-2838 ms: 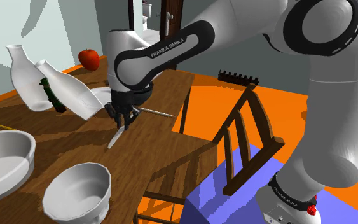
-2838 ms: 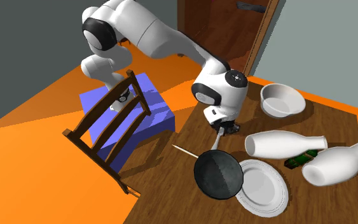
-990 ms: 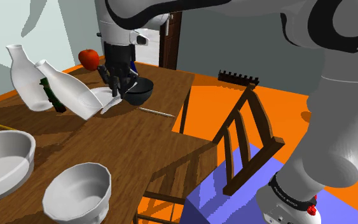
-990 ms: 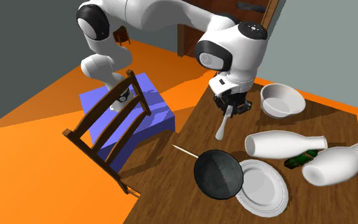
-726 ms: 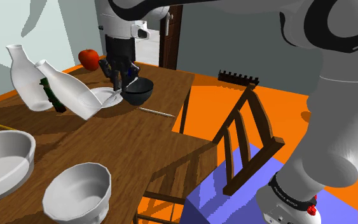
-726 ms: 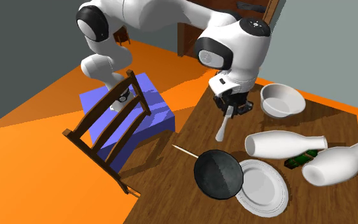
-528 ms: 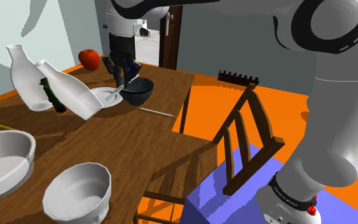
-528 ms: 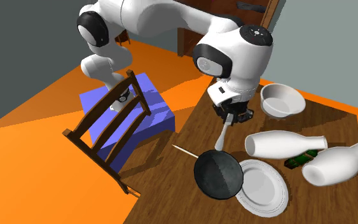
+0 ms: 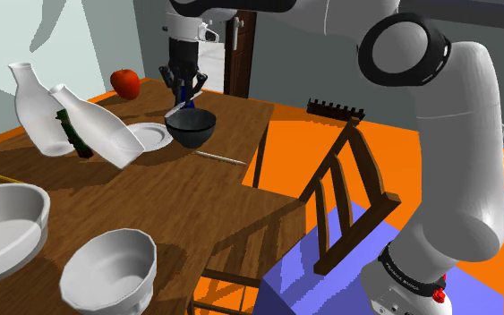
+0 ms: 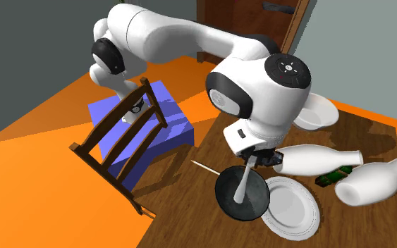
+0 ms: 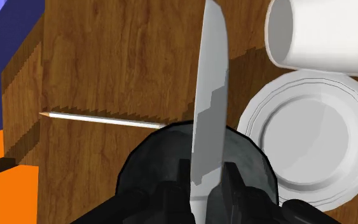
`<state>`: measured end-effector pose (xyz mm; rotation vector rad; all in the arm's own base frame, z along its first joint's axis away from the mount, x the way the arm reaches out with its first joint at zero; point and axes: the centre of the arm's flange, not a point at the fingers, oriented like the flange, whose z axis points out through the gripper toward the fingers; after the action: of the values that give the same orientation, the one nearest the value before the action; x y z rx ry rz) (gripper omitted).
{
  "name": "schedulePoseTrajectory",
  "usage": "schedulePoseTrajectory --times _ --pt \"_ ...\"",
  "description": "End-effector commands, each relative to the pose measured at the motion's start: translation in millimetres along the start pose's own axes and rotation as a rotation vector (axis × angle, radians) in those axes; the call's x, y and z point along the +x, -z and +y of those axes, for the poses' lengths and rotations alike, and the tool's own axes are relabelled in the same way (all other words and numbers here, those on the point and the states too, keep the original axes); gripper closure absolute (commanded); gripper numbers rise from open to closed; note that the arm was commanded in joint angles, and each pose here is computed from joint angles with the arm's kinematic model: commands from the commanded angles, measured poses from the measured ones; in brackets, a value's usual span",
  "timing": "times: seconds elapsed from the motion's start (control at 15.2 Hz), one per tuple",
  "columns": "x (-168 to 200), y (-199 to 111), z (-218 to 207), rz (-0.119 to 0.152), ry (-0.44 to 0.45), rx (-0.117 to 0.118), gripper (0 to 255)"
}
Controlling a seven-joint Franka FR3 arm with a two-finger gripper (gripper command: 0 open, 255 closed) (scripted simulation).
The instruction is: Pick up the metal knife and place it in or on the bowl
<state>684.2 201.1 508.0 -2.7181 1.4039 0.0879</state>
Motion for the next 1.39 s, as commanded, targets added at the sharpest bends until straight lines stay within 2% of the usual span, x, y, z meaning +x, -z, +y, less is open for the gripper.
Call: schedulePoseTrajectory --times 0.0,0.13,1.06,1.32 --pt "24 3 -3 0.000 0.001 -0.001 255" --pt "51 6 -8 0.000 0.001 -0.001 255" --pt "58 -67 -5 0.000 0.001 -0.001 255" --pt "58 -70 -5 0.000 0.001 -0.001 255"
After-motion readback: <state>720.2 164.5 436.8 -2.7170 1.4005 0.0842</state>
